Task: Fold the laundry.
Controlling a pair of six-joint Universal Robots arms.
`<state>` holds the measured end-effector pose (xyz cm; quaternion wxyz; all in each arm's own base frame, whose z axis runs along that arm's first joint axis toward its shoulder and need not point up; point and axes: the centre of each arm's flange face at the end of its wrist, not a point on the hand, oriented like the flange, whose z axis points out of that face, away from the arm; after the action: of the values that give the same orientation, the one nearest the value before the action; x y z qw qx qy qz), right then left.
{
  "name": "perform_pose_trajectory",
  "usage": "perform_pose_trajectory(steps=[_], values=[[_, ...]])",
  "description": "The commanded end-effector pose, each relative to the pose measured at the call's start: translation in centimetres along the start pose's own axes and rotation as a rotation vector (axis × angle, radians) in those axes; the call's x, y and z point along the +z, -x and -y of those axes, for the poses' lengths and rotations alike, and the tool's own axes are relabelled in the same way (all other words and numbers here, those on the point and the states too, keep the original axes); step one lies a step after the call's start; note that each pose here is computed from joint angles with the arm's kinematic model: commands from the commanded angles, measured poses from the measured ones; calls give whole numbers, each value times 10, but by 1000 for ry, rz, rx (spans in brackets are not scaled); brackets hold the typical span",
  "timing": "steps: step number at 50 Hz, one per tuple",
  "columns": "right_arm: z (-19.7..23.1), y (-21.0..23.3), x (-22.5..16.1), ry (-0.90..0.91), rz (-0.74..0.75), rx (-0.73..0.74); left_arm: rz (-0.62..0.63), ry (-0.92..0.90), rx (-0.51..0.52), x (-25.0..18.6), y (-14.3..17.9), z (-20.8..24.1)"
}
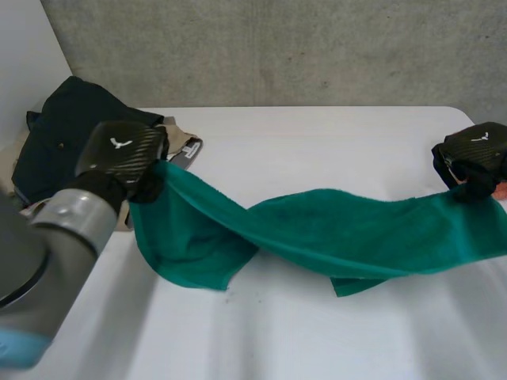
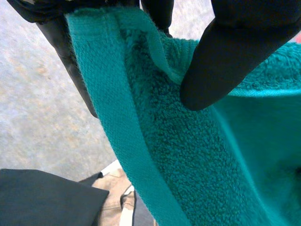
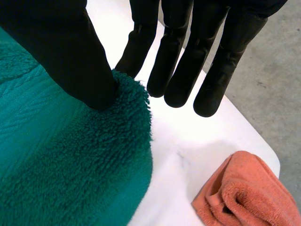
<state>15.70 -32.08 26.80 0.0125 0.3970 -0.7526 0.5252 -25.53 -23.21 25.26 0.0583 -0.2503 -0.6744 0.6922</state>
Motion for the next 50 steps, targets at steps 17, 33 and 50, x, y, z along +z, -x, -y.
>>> perform_pose_trajectory(steps=[17,33,50], values=[[121,-74,19,-625,-475,16,231,-643,155,95,30,133],[-4,16,69,-90,-116,-6,73,-248,166,59,-8,2],[28,93,87,-354,27,347,43,-486,140,-14,-11,117]])
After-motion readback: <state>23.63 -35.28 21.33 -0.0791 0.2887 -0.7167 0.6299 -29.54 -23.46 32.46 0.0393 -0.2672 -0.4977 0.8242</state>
